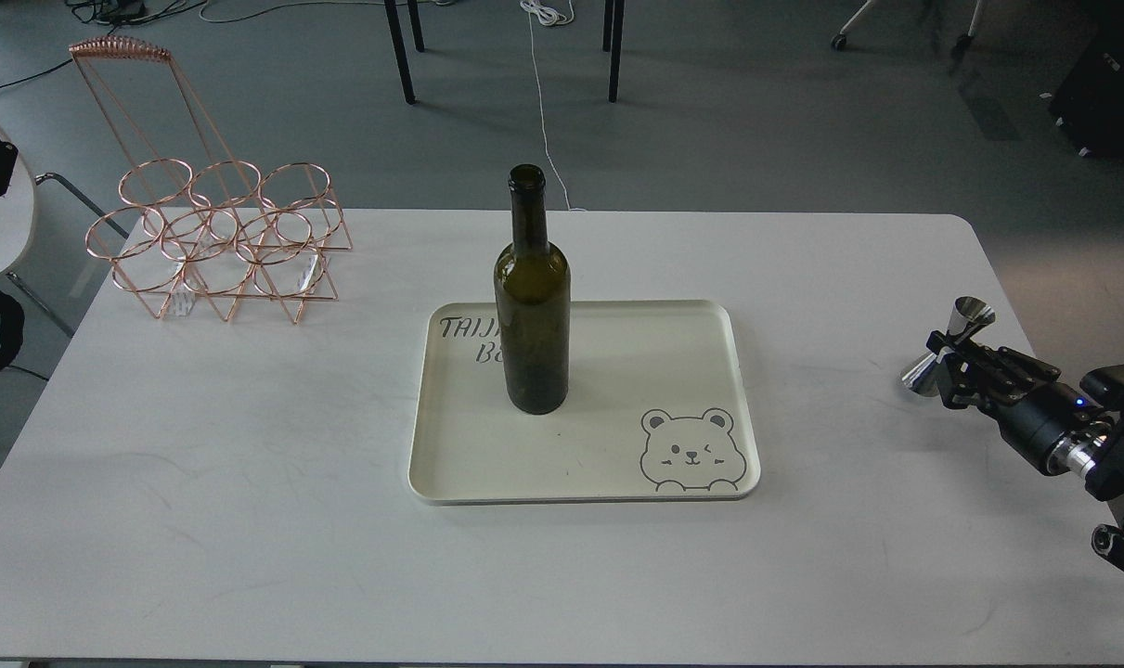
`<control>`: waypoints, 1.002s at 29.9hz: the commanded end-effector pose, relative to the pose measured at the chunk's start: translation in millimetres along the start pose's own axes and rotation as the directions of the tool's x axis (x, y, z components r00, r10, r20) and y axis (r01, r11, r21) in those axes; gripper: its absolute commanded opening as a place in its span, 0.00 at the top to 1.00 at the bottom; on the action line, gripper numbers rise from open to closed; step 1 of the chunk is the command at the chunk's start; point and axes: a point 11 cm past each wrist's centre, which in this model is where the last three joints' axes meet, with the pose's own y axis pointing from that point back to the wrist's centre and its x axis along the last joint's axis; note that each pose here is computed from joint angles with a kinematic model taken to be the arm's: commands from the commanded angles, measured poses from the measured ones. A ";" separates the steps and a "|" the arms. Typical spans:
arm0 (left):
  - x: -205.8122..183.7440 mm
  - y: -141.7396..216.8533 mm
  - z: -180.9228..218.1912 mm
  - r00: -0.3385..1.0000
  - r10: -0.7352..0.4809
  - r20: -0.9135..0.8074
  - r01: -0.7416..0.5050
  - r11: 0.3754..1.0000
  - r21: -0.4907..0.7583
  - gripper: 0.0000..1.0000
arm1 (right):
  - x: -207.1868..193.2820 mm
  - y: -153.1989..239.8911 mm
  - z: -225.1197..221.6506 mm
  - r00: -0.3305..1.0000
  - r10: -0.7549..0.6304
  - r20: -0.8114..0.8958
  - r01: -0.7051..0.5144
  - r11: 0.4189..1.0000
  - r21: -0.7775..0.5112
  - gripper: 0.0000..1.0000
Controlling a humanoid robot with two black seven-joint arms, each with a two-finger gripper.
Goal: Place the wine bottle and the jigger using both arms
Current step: 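Carry the jigger off the tray and lower it onto the table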
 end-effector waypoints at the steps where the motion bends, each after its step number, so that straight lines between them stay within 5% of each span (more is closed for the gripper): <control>1: 0.3 0.5 -1.0 1.000 0.001 0.000 -0.001 1.000 0.002 0.02 | -2.3 0.1 -3.2 1.000 -0.005 0.004 0.005 1.000 0.009 0.91; 5: 0.3 0.5 -1.2 1.000 0.001 0.001 -0.001 1.000 0.003 0.02 | -1.3 -1.1 -4.0 1.000 -0.002 0.004 0.002 1.000 0.011 0.89; 9: 0.7 0.6 -0.5 1.000 0.001 0.002 -0.001 1.000 0.002 0.02 | 0.1 -3.0 -5.4 1.000 0.002 0.004 -0.002 1.000 0.015 0.77; 20: -0.2 -0.1 0.0 1.000 -0.001 0.000 0.001 1.000 0.000 0.02 | -2.4 -2.5 -6.8 1.000 -0.003 0.007 0.003 1.000 0.018 0.73; 30: -0.3 -0.4 0.9 1.000 -0.001 0.001 0.001 1.000 -0.001 0.02 | -4.4 -3.8 -17.3 1.000 -0.003 0.026 0.002 0.999 0.047 0.57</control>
